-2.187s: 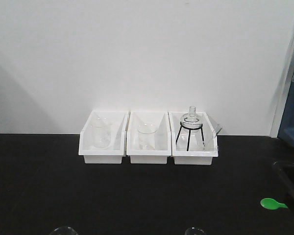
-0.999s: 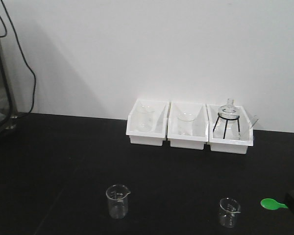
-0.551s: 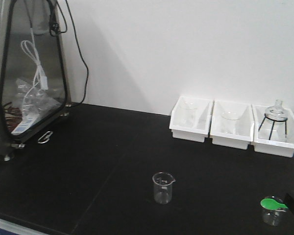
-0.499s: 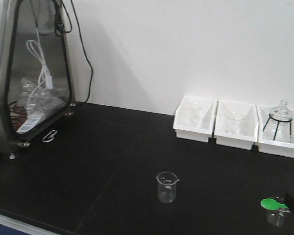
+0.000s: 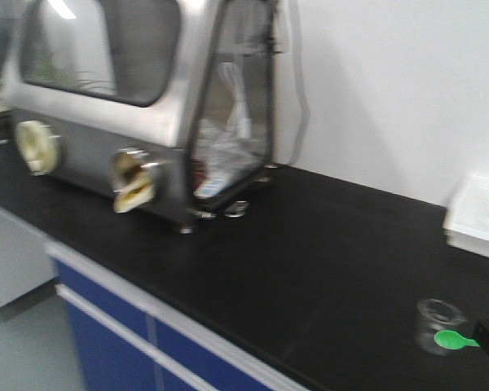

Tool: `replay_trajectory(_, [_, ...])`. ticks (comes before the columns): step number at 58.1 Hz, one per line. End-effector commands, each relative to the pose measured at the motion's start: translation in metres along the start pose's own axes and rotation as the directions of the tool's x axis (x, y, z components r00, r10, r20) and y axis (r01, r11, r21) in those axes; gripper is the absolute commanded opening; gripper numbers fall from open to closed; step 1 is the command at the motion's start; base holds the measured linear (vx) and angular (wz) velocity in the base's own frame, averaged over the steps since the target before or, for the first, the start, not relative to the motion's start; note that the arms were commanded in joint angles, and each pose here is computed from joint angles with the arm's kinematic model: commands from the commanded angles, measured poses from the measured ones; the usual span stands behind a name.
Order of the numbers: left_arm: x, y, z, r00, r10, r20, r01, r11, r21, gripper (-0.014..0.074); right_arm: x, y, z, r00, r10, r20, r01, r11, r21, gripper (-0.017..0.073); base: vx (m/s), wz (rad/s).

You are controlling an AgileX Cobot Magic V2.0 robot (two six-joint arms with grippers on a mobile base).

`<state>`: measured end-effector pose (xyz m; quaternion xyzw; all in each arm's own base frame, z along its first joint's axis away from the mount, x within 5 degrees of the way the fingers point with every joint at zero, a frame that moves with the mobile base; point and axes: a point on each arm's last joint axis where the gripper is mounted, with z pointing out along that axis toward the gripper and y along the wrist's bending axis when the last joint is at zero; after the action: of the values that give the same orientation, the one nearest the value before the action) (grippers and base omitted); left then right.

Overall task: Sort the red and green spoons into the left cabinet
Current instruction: 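Hold both spoons and drive the base away from the bench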

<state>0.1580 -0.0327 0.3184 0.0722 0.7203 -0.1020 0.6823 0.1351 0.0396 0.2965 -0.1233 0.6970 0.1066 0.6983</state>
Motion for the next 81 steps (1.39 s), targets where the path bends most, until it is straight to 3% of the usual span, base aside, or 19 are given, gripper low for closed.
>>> replay_trajectory(1, [-0.0145, -0.0045, -0.0008, 0.997, -0.011, 0.076, 0.008, 0.999, 0.043, -0.0003, -0.0153, 0.0027, -0.0003, 0.996, 0.003, 0.091, 0.000, 0.999, -0.032, -0.0004, -0.02, 0.87])
replay_trajectory(38, [-0.0145, -0.0045, -0.0008, 0.997, -0.011, 0.076, 0.008, 0.999, 0.043, -0.0003, -0.0152, 0.0027, -0.0003, 0.996, 0.003, 0.090, 0.000, 1.000, -0.031, -0.0004, 0.11, 0.82])
replay_trajectory(81, [-0.0145, -0.0045, -0.0008, 0.997, -0.011, 0.076, 0.008, 0.999, 0.043, -0.0003, -0.0152, 0.0027, -0.0003, 0.996, 0.003, 0.091, 0.000, 0.999, -0.032, -0.0004, 0.36, 0.47])
